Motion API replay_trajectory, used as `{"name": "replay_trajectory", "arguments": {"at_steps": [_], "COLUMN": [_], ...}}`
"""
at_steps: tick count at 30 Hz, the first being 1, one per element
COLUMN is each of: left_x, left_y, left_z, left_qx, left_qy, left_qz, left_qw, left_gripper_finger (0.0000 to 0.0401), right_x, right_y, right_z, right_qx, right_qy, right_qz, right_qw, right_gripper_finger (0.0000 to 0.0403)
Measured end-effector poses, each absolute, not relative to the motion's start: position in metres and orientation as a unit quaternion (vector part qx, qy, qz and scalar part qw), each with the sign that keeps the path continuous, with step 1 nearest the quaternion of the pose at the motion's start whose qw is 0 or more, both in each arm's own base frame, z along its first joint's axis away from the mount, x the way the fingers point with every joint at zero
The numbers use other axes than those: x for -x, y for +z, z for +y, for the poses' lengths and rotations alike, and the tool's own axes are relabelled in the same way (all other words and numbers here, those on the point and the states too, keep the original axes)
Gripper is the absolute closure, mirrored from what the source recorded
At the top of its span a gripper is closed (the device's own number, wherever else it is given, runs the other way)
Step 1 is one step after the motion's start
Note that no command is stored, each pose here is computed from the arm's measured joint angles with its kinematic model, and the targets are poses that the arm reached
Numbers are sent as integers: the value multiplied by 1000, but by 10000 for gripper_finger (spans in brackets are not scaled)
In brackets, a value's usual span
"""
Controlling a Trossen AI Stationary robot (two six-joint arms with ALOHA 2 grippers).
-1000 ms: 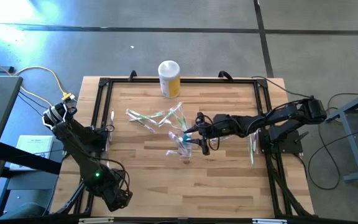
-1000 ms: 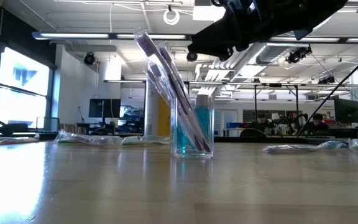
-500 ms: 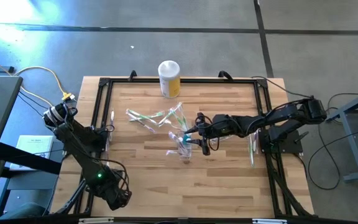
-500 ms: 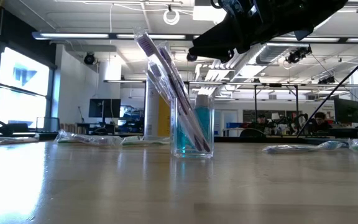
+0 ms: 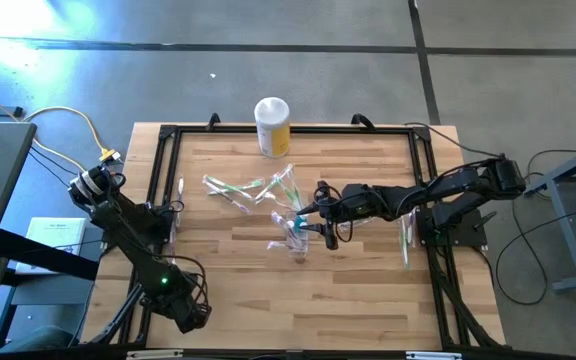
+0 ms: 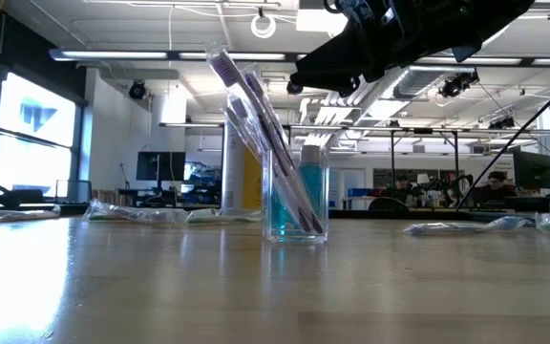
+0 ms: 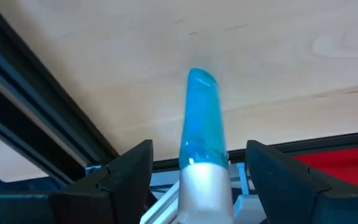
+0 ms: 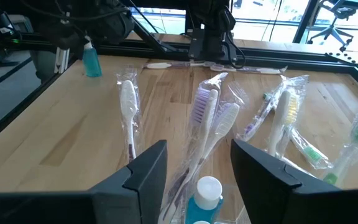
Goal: Pick & Place toothbrushing station
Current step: Put the mouthwash bottle into the transparent organizer
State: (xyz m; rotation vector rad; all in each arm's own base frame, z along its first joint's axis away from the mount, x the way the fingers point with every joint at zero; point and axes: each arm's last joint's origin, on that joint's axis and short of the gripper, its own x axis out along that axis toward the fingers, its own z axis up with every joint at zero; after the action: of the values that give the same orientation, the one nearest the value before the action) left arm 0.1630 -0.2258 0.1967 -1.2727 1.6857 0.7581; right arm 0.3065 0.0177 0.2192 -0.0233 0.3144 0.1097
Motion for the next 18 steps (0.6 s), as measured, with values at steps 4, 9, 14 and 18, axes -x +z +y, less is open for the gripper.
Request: {"name": "replay_trajectory", "arguments": {"at_steps": [4,9,14,18], "left_x": [-163,-160,-158,-162], "left_y": [190,183,178,178], "left_z": [-226,-224,-221,-218], "left_qx": [519,514,505,487], "left_qy": [287,288,291,257], "left_qz": [678,688,695,706], "left_qw": [434,424,421,446], "left_gripper_finger": [153,191,263,320], "right_x": [-306,-306,-306,-306], "right_y": [219,219,218,218], "right_z": [18,18,18,18], "right_qx": [12,11,11,11], "right_qy": [55,55,55,55], "right_qz": [157,159,162,163], "right_qw": [986,986,985,985], "right_gripper_finger": [233,233,233,233]}}
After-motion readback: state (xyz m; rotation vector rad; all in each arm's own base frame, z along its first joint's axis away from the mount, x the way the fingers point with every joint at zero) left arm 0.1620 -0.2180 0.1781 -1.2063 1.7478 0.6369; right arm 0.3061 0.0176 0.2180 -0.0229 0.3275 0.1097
